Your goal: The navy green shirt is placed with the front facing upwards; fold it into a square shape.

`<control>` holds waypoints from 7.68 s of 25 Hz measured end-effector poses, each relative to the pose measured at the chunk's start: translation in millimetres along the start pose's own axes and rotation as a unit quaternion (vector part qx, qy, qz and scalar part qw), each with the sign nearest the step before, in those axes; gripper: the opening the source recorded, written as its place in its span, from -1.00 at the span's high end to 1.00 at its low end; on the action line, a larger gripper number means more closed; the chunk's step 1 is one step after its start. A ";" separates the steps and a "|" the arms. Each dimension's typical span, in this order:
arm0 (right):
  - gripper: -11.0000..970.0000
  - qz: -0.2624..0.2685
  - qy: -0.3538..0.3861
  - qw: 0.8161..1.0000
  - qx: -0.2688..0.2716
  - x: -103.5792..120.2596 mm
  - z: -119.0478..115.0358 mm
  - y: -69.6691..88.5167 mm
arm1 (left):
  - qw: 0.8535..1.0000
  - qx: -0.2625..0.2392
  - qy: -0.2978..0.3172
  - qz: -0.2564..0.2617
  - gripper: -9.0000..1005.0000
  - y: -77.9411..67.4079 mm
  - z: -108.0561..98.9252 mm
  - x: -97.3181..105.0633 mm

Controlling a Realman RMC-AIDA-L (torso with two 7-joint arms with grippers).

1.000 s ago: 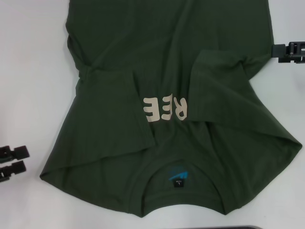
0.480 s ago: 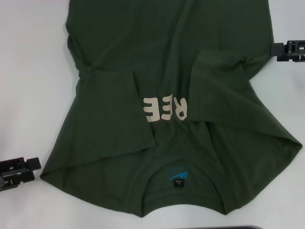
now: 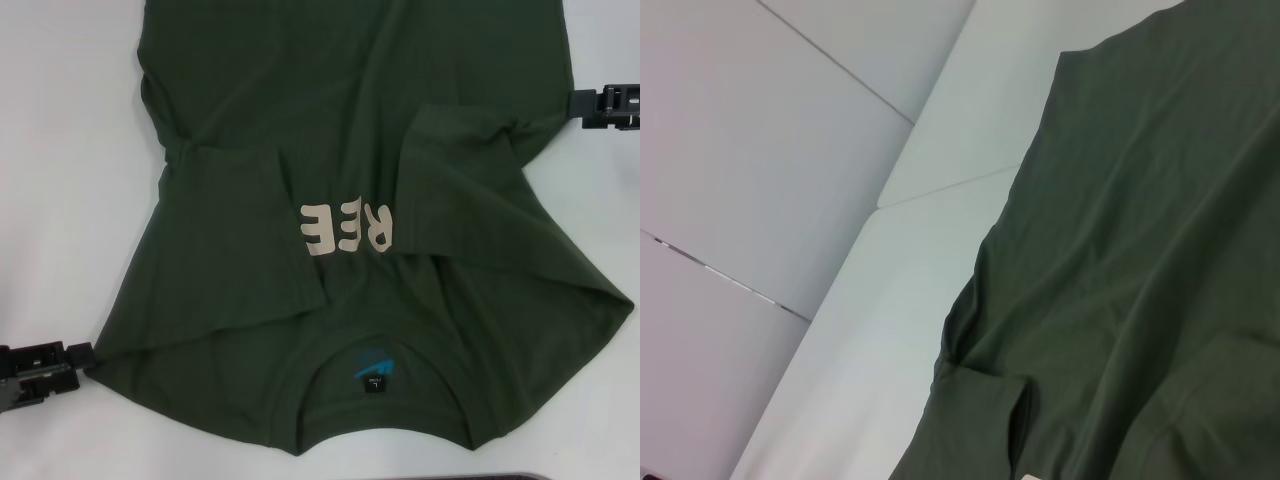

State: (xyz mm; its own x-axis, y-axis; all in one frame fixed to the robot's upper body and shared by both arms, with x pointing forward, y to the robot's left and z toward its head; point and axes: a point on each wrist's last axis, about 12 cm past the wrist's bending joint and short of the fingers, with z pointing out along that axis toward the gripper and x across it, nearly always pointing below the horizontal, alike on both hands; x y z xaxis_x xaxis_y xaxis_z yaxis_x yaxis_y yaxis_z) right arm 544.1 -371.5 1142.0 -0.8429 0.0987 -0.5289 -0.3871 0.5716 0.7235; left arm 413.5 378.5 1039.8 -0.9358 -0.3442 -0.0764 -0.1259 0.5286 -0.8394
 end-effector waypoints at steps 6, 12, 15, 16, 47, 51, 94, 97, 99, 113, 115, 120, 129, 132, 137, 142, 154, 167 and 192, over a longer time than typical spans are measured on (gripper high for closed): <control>-0.83 0.002 -0.002 1.000 0.000 0.8 -0.3 -0.4 | 1.000 -0.006 0.001 0.001 -0.20 -0.2 3.7 -2.3; -0.83 0.001 -0.001 1.000 -0.001 0.8 0.4 -0.1 | 1.000 -0.006 0.011 0.007 -0.20 -3.0 12.3 -5.5; -0.83 0.001 0.001 1.000 -0.001 1.0 1.1 0.1 | 1.000 -0.003 0.014 0.009 -0.20 -5.0 18.6 -8.9; -0.83 0.001 0.001 1.000 -0.001 1.0 1.1 0.1 | 1.000 -0.003 0.014 0.009 -0.20 -5.0 18.6 -8.9; -0.83 0.008 -0.002 1.000 -0.010 2.1 -0.3 1.4 | 0.998 0.003 0.060 0.025 0.55 -31.7 36.4 -23.0; -0.83 0.010 -0.001 1.000 -0.009 2.1 -0.5 1.3 | 0.998 0.003 0.055 0.022 0.85 -30.7 34.1 -23.4; -0.83 0.124 0.184 0.968 0.117 65.8 -15.6 -32.7 | 0.998 0.002 0.052 0.029 0.92 -37.5 33.3 -38.3; -0.83 0.123 0.185 0.968 0.113 67.8 -10.0 -32.0 | 0.998 0.002 0.052 0.028 0.92 -37.5 33.3 -38.3; -0.83 0.122 0.187 0.969 0.110 68.6 -6.6 -31.3 | 0.998 0.002 0.052 0.028 0.92 -37.5 33.5 -38.4; -0.83 0.126 0.185 0.968 0.114 70.7 0.7 -32.3 | 0.998 -0.002 0.049 0.029 0.92 -37.1 34.1 -39.6; -0.83 0.128 0.182 0.968 0.115 70.9 0.0 -32.7 | 0.998 -0.003 0.050 0.028 0.92 -36.7 34.3 -39.4; -0.83 0.129 0.174 0.970 0.110 70.0 1.7 -32.5 | 0.998 -0.002 0.050 0.028 0.92 -36.8 34.7 -39.4; -0.83 0.129 0.178 0.971 0.094 69.1 17.2 -31.2 | 0.998 -0.001 0.049 0.028 0.92 -36.9 34.6 -39.6; -0.82 0.127 0.176 0.972 0.090 67.6 19.4 -30.3 | 0.998 -0.001 0.049 0.029 0.92 -37.0 34.5 -39.7; -0.81 0.126 0.165 0.974 0.089 64.7 20.4 -30.4 | 0.998 -0.001 0.050 0.029 0.92 -37.2 35.2 -39.3; -0.68 0.127 0.169 0.972 0.105 67.7 18.4 -33.8 | 0.998 0.001 0.050 0.029 0.92 -37.8 35.7 -39.3; 0.07 0.132 0.169 0.971 0.107 67.5 12.5 -34.5 | 0.998 0.003 0.052 0.029 0.92 -38.2 36.0 -38.7; 0.89 0.122 0.185 0.969 0.107 64.4 9.6 -31.7 | 0.995 -0.014 0.084 0.047 0.91 -40.6 39.5 -38.4; 0.89 0.117 0.276 0.943 0.148 71.9 -13.8 -26.3 | 0.984 -0.048 0.168 0.038 0.91 -33.5 17.8 -23.7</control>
State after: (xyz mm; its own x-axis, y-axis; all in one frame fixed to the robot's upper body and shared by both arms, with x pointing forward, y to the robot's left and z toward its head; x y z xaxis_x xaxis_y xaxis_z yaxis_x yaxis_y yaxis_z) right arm 488.5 -390.7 1091.0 -0.9899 -0.1416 -0.0006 -0.1144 0.7972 0.5928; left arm 445.8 355.1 1060.1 -0.9977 -0.0331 0.0597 -0.0673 0.6190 -0.7825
